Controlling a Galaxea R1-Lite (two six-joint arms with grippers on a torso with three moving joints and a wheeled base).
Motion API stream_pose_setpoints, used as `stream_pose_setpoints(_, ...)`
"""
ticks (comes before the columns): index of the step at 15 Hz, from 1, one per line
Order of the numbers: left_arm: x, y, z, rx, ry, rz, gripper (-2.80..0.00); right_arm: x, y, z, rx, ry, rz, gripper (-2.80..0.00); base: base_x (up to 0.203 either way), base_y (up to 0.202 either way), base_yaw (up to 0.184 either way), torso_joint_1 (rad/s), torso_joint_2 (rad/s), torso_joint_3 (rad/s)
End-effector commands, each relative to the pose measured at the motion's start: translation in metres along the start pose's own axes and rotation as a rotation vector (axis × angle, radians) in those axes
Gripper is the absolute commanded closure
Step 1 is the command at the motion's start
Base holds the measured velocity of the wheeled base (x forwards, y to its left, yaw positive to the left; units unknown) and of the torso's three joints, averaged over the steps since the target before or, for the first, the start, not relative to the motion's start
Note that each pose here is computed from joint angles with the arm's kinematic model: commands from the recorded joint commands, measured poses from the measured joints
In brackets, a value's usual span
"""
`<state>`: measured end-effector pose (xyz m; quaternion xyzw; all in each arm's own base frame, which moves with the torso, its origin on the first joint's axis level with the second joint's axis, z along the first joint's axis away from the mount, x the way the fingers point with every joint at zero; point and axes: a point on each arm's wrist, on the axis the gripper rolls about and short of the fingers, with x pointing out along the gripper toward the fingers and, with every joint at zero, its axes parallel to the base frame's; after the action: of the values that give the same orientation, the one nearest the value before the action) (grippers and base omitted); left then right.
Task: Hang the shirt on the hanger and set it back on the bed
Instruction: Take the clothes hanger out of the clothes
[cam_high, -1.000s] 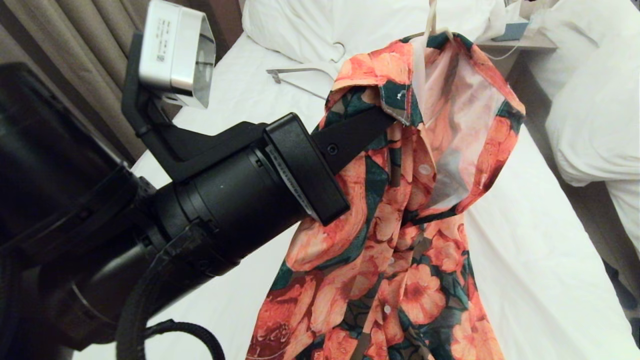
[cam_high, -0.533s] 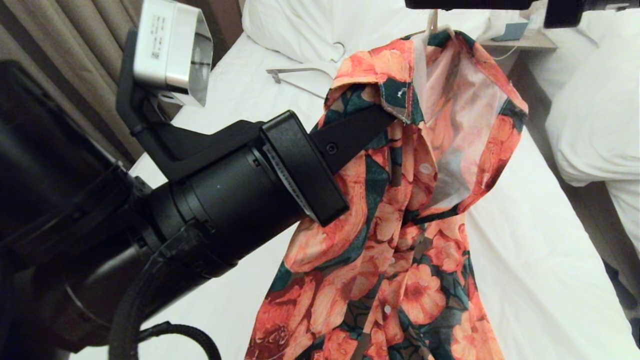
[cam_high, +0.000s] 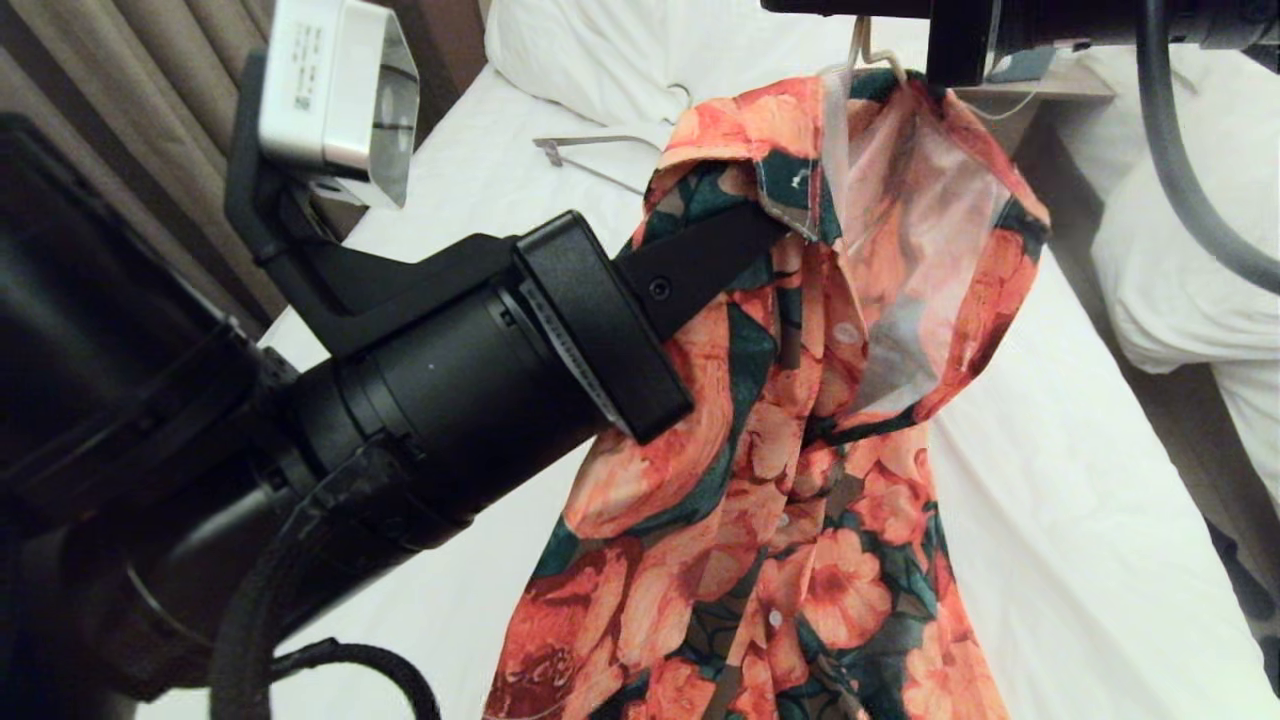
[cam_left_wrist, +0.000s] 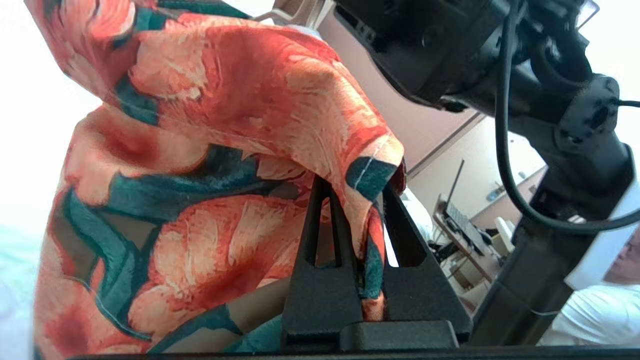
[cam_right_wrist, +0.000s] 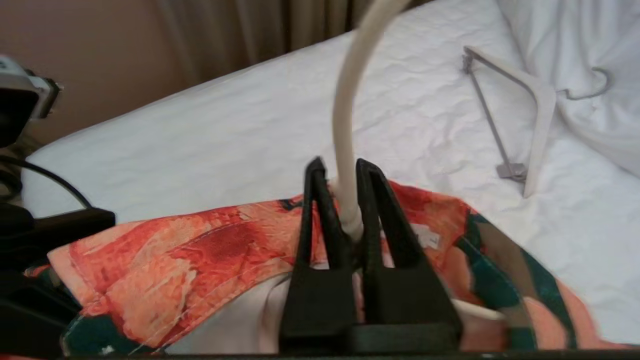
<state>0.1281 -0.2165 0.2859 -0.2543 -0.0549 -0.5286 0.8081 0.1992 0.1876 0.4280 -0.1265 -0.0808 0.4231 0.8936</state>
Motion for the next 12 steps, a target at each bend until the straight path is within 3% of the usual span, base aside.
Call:
stream_pose_setpoints(1,0.000,0.000,-0.001,-0.002,0.000,-0.002,0.00,0.001,0.000,-0.001,-0.001,0.001,-0.001,0.00,0.000,0.000,0.000,0.000,0.00,0.000)
stream_pose_setpoints(9,-0.005,-0.003,0.004,-0.001,0.018,-0.030,0.00,-0.009,-0.001,0.005,0.001,-0.001,-0.036,0.00,0.000,0.000,0.000,0.000,0.00,0.000)
stream_pose_setpoints(12,-0.012,-0.005,0.011,-0.005,0.107,-0.025,0.00,-0.012,-0.001,0.007,0.000,-0.007,-0.038,0.00,0.000,0.000,0.000,0.000,0.00,0.000)
